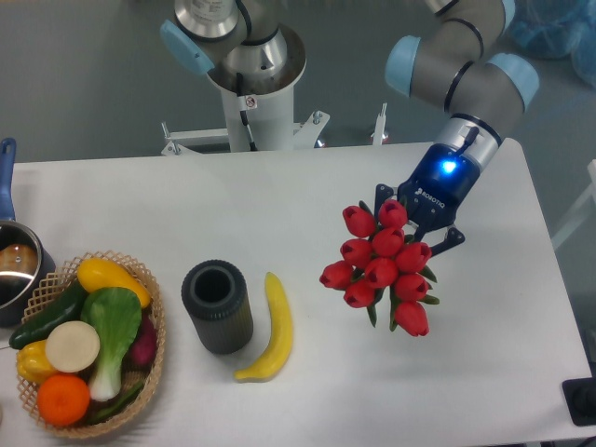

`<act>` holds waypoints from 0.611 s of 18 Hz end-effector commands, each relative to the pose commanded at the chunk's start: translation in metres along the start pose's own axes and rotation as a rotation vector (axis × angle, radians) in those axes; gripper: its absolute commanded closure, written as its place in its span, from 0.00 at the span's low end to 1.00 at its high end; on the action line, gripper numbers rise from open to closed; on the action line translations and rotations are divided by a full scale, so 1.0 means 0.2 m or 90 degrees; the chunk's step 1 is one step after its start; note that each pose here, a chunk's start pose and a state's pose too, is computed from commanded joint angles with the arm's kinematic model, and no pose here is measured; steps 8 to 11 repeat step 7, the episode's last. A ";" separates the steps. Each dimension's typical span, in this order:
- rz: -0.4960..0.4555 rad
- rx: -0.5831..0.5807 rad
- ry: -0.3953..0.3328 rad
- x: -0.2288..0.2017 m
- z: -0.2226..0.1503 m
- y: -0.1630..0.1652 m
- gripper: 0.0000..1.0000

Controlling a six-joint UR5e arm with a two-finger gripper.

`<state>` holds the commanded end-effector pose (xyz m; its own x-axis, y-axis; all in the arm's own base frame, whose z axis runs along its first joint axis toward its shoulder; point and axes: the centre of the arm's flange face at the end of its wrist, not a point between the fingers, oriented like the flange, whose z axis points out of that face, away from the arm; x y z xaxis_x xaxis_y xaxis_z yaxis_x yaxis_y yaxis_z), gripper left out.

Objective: Pick up the flowers from the table
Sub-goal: 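Lift the gripped tulip bunch up off the table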

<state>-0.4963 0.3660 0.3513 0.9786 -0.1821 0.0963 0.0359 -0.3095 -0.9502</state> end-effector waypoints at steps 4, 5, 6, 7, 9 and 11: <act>0.002 0.000 -0.001 0.00 -0.01 0.00 0.71; 0.002 0.001 -0.001 0.00 -0.01 0.00 0.71; 0.002 0.005 0.000 0.00 -0.01 -0.01 0.71; 0.002 0.009 0.001 0.00 -0.01 -0.01 0.71; 0.002 0.009 0.001 0.00 -0.01 -0.01 0.71; 0.002 0.009 0.001 0.00 -0.01 -0.01 0.71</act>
